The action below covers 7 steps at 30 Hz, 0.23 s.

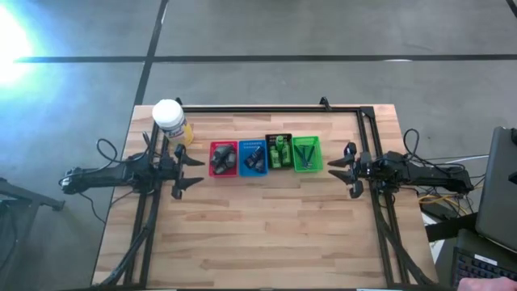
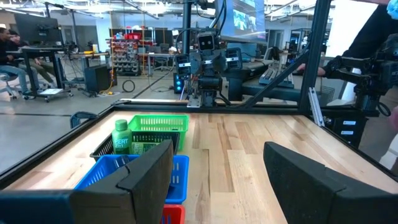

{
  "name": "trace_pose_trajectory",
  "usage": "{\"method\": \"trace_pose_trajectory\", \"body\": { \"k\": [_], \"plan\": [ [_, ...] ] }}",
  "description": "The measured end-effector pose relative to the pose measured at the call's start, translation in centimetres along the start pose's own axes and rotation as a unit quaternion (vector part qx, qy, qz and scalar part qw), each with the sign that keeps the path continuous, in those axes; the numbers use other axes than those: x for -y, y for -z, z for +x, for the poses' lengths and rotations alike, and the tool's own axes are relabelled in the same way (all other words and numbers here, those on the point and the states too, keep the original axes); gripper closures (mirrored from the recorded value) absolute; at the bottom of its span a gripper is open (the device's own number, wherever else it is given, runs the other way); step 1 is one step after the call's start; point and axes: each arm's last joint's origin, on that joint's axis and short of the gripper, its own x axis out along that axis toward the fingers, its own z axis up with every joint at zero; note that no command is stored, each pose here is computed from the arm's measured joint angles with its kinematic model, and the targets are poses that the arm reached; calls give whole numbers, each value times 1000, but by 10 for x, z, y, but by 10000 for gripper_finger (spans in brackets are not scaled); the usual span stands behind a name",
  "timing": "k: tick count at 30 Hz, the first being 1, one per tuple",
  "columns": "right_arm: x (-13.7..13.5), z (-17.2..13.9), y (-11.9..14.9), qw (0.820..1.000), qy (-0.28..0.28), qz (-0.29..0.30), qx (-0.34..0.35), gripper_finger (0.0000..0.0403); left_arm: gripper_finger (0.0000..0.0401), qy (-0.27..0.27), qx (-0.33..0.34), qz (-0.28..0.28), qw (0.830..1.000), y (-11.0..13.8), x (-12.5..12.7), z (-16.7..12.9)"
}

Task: Pick & Place Travel size toiletries
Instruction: Return to Home Position

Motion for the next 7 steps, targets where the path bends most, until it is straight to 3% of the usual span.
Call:
{"method": "trace_pose_trajectory", "body": {
  "k": [7],
  "plan": [
    [0, 0, 0, 1000, 0, -1, 0, 296, 144, 0, 0, 0, 1000, 0, 0, 0]
  ]
}}
